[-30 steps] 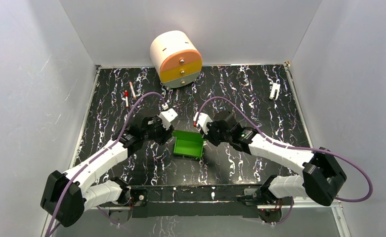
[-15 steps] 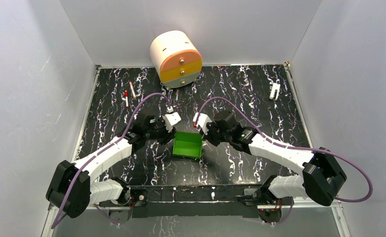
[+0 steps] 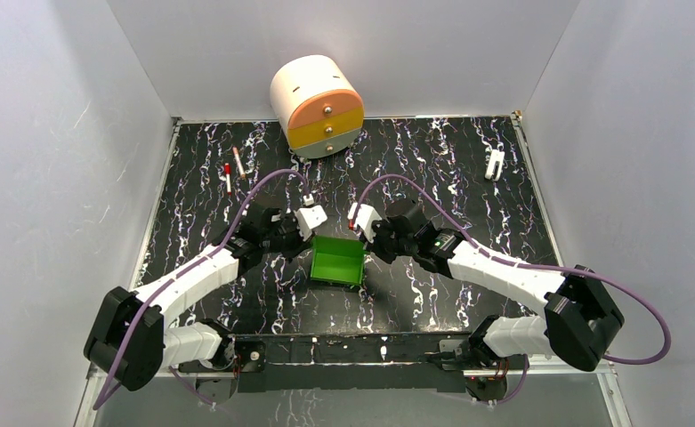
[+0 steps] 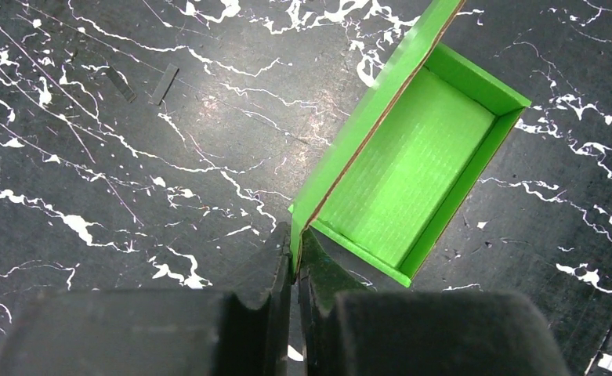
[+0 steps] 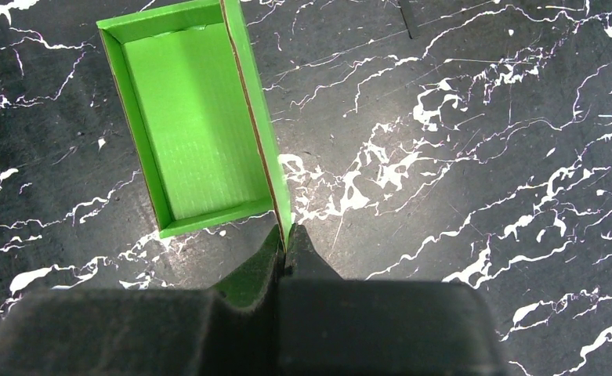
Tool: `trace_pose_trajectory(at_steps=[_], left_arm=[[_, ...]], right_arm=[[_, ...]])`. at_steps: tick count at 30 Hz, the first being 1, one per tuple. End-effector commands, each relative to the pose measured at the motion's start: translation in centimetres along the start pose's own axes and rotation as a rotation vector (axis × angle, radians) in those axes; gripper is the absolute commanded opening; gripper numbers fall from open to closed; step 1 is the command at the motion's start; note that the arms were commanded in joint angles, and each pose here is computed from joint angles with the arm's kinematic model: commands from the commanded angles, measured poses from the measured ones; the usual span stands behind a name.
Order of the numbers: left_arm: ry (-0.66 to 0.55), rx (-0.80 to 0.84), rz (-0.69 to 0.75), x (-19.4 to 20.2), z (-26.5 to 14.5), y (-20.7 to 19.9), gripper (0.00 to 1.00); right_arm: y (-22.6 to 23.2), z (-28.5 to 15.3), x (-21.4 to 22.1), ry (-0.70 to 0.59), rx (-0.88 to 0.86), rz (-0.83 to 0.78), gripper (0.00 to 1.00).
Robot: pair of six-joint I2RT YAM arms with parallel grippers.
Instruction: Fold the paper box
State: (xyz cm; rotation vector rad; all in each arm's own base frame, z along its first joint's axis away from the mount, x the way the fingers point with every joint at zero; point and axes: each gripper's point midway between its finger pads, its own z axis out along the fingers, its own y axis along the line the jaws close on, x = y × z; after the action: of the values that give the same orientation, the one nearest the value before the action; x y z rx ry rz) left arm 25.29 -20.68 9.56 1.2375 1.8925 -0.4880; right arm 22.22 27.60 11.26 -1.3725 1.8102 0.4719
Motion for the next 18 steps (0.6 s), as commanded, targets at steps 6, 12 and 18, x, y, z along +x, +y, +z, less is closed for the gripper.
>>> trace_pose_trajectory(at_steps=[6, 12, 18], left_arm=[[-0.053, -0.050, -0.134, -3.2, -0.2, 1.3, 0.00], [-0.037, -0.157, -0.251, -3.6, -0.2, 1.7, 0.00], [-0.066, -0.298, -0.411, -4.6, 0.1, 2.0, 0.00]], right_arm=[[-1.3, 0.9, -2.1, -0.030, 0.056, 0.143, 0.00], [-3.0, 0.9, -2.0, -0.008, 0.192, 0.261, 0.00], [-4.3, 0.0, -2.2, -0.014, 0.321, 0.371, 0.00]])
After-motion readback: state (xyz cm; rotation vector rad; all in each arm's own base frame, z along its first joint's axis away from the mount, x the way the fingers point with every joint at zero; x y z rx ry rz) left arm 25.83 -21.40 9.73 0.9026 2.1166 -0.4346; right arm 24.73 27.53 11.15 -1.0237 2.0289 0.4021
